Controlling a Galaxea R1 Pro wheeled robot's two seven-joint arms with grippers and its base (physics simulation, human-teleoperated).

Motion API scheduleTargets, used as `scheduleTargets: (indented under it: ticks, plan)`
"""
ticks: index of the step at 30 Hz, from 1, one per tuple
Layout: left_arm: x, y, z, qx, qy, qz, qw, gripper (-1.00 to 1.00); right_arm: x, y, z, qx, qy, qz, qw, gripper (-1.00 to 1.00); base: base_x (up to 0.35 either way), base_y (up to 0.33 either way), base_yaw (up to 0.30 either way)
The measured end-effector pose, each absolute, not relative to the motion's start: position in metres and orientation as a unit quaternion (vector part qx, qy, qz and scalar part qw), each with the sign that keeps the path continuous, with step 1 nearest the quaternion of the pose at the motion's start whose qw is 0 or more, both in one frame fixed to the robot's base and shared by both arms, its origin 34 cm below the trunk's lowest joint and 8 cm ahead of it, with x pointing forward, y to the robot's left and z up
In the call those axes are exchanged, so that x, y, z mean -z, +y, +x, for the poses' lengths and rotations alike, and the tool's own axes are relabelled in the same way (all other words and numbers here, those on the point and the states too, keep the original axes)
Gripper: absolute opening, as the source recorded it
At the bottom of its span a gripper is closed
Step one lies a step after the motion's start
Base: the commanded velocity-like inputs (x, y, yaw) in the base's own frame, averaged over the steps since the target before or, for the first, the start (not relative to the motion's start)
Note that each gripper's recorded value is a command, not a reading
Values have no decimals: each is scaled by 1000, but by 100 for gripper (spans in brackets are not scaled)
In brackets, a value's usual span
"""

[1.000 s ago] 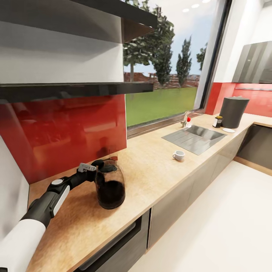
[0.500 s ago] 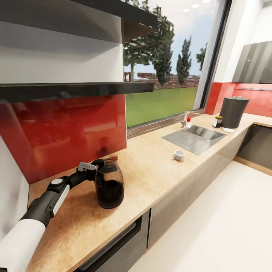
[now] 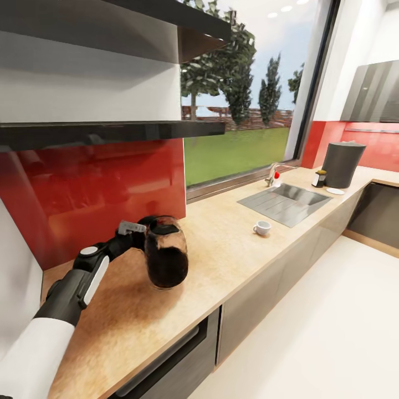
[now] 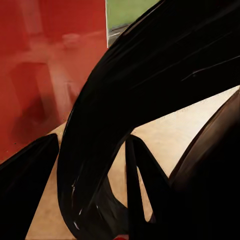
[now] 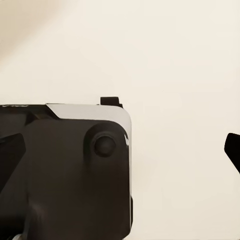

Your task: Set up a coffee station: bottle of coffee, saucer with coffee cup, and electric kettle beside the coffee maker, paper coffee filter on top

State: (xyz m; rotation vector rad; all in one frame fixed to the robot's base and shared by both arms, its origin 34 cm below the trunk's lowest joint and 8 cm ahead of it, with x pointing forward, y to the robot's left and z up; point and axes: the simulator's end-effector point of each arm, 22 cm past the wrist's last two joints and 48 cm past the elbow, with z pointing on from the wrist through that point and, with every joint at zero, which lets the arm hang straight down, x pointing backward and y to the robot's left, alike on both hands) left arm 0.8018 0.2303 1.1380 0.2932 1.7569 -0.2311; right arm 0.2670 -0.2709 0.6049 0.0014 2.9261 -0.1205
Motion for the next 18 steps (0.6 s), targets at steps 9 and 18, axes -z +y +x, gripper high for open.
scheduleTargets:
  ticks: [9,18]
  plan:
    - [-1146,228,801,82,762,116,632,-100,-607,-270,276,40,991,7,128,100,0,0,0]
    - [-1147,228,800,80,761,116,633,-100,-608,-268,278,38,991,9,130,100,-57,-201,-119]
